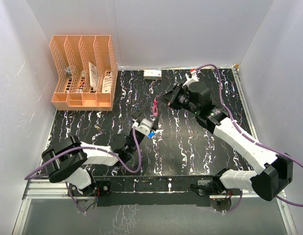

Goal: Put the keys on the keyring

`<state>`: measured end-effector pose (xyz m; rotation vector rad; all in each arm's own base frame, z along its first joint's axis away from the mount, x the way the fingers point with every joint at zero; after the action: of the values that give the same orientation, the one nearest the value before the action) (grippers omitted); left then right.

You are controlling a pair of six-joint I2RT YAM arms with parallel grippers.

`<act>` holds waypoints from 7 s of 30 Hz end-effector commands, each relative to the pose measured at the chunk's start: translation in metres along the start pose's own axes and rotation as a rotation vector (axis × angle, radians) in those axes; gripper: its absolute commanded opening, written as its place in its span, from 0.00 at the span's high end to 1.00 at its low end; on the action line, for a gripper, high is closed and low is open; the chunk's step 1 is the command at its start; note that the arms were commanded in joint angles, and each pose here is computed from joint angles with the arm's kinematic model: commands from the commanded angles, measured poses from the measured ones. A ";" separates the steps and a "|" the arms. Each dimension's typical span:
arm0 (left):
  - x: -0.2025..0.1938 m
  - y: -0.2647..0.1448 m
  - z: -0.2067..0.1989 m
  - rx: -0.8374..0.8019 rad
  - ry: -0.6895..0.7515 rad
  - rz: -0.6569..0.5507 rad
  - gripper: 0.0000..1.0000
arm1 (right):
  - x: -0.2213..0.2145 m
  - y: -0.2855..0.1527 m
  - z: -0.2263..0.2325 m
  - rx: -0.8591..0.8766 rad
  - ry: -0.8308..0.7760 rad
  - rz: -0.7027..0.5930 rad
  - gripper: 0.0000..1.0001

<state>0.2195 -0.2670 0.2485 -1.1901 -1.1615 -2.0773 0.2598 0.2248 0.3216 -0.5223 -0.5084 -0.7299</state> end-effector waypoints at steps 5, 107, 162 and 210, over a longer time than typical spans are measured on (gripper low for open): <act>0.024 0.019 0.008 0.086 0.003 -0.146 0.40 | 0.008 -0.004 0.026 0.098 0.018 -0.043 1.00; 0.050 -0.042 0.026 -0.223 -0.063 0.082 1.00 | 0.007 -0.025 -0.024 -0.125 -0.385 -0.174 0.66; 0.045 -0.058 0.041 -0.135 -0.117 0.198 1.00 | -0.115 0.074 -0.141 -0.041 -0.648 0.497 0.57; 0.042 -0.061 0.045 -0.104 -0.113 0.208 1.00 | -0.128 0.111 -0.148 -0.045 -0.775 0.523 0.84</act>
<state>0.1742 -0.2008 0.2618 -1.4297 -0.8776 -1.9610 0.2794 0.2561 0.0837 -0.9722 -0.9427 0.0550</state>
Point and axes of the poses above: each gripper's point midway between its finger pads, its own y axis out along the fingers, its own z axis along the line the jaws close on, x = y × z, the point moved 7 cm from there along -y, back along the fingers
